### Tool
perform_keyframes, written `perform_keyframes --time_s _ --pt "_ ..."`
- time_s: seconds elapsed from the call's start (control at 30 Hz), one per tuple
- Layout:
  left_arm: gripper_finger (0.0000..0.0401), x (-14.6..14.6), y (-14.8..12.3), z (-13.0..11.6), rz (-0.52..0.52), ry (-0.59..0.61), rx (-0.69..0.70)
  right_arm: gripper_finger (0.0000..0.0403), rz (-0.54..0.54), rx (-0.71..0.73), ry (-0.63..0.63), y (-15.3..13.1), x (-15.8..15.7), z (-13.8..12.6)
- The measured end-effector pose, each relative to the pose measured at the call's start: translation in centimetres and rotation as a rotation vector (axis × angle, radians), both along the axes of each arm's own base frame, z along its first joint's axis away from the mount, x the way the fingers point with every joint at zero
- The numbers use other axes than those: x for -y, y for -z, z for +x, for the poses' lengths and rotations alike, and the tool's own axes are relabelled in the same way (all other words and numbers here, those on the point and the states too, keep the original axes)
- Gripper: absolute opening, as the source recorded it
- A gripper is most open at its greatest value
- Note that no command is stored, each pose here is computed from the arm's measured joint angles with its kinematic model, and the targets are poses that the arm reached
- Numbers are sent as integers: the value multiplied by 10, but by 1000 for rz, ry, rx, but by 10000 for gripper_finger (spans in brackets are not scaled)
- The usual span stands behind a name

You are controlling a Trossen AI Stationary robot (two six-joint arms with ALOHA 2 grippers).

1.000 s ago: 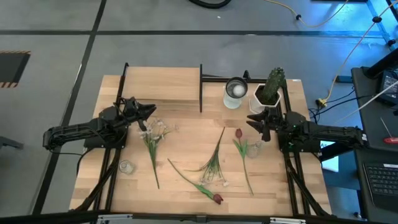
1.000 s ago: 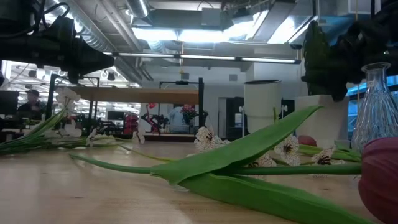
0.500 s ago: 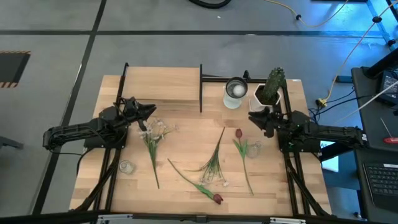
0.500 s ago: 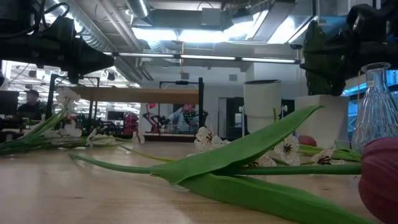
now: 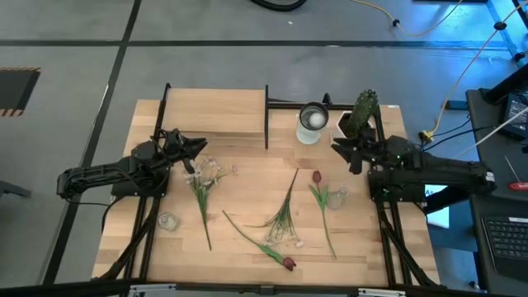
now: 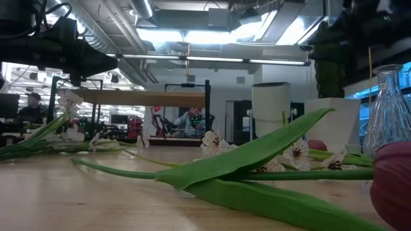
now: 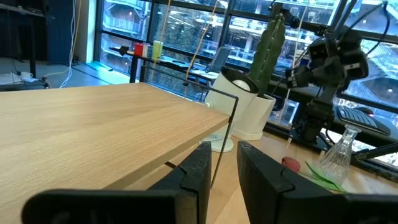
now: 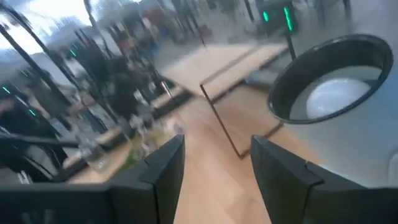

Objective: Pick and place flowers into a vace then onto a shelf
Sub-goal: Put the right red flower into the right transparent vase

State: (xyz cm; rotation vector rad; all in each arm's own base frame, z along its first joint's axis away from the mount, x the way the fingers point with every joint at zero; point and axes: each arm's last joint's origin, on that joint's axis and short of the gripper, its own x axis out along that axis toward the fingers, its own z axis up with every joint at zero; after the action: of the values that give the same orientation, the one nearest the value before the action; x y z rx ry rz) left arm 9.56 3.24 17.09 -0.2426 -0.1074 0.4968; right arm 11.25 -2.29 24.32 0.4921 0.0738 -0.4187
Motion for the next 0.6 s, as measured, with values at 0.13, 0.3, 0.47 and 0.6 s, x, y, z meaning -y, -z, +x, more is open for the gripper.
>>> perform_keyframes --time_s 0.13,0.3,0.47,0.6 --pt "72 0 0 0 0 -1 1 185 6 -139 -36 -29 -2 18" --pt "72 0 0 0 0 -1 1 185 70 -302 -65 -63 -6 51" --pt "72 0 0 0 0 -1 1 185 257 -544 -7 -73 -13 87" --pt "72 0 0 0 0 0 1 185 422 -735 112 -68 -21 115"
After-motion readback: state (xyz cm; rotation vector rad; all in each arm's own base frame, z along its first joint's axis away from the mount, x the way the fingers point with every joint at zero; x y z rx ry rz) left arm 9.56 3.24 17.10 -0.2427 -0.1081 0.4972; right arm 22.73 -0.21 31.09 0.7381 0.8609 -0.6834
